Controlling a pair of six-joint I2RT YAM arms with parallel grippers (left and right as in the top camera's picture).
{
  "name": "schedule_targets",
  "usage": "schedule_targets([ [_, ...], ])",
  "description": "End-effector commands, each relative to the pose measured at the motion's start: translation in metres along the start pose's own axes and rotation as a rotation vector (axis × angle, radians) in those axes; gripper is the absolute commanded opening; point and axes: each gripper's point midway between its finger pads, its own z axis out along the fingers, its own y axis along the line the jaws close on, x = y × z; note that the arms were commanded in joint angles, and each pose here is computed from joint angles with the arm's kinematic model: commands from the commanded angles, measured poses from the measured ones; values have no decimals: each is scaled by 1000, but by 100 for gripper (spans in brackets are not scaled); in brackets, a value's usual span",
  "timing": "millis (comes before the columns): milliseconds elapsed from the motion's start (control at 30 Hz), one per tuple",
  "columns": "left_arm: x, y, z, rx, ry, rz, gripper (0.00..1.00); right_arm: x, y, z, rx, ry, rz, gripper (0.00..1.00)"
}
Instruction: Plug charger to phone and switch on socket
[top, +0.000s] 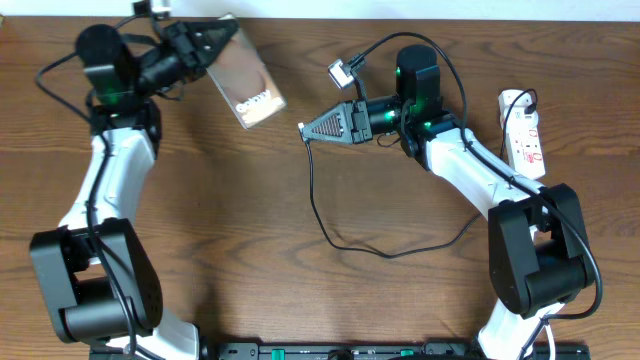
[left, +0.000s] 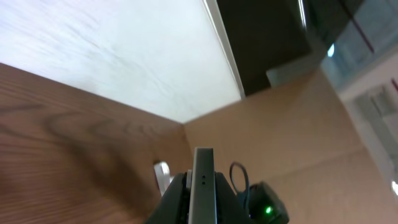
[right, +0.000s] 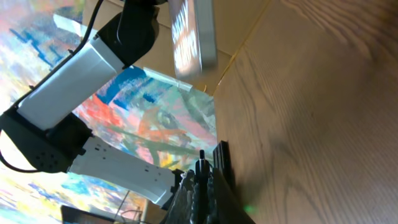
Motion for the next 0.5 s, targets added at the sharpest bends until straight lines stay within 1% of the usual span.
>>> schedule_targets([
  [0, -20, -10, -22, 5, -39, -24, 7, -4, -7, 0, 34, -23, 23, 1],
  [100, -24, -8, -35, 3, -37, -47, 8, -4, -30, -2, 134, -74, 123, 1],
  [167, -22, -8, -39, 10, -14, -47, 7, 2, -56, -7, 253, -110, 201, 1],
  [300, -13, -12, -39, 28, 38, -46, 7, 25, -107, -27, 535, -141, 329, 1],
  [333, -11, -12, -39, 32, 49, -46, 8, 35, -125, -39, 657, -145, 373, 1],
  [433, -7, -14, -39, 40, 73, -45, 8, 48, -144, -61, 835, -148, 423, 1],
  [467, -5, -15, -39, 44, 83, -41, 8, 54, -151, -73, 922, -150, 449, 1],
])
